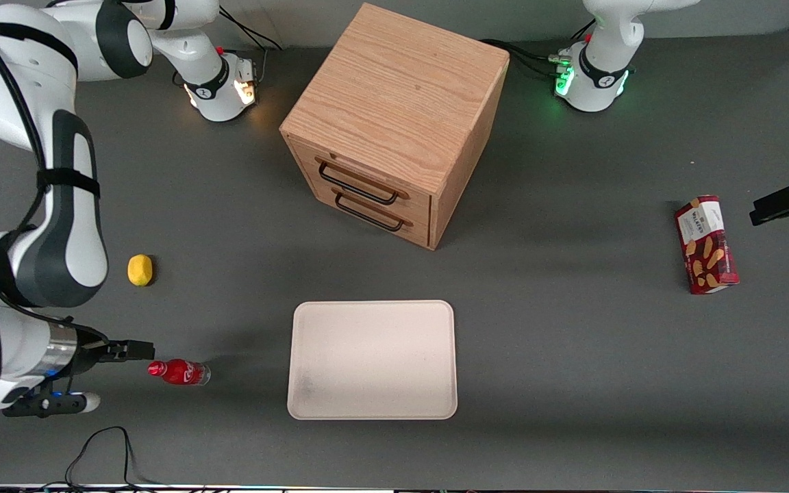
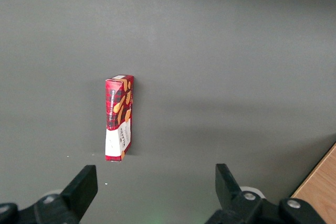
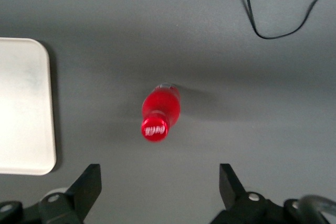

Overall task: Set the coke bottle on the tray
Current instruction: 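Move the open right gripper down over the red Coca-Cola bottle, then close the right gripper around the bottle's cap end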

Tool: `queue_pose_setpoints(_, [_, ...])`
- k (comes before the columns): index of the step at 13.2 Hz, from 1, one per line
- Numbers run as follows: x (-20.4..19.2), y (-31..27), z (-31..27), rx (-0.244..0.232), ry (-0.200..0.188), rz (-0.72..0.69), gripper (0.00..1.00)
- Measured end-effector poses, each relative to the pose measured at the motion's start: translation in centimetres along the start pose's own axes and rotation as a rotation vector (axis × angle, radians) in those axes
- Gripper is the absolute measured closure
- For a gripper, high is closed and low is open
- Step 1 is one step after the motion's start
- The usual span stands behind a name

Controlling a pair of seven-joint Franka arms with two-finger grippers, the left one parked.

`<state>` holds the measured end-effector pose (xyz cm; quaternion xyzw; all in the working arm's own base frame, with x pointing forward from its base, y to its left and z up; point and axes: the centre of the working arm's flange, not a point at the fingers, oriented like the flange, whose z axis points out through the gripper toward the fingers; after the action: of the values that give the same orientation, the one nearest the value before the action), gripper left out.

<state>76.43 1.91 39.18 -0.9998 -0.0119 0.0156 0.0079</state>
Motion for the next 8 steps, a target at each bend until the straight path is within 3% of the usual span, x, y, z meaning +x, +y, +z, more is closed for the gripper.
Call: queue_pose_setpoints(8, [1.6, -1.2, 5.1, 0.000, 0.027, -0.012, 0.03])
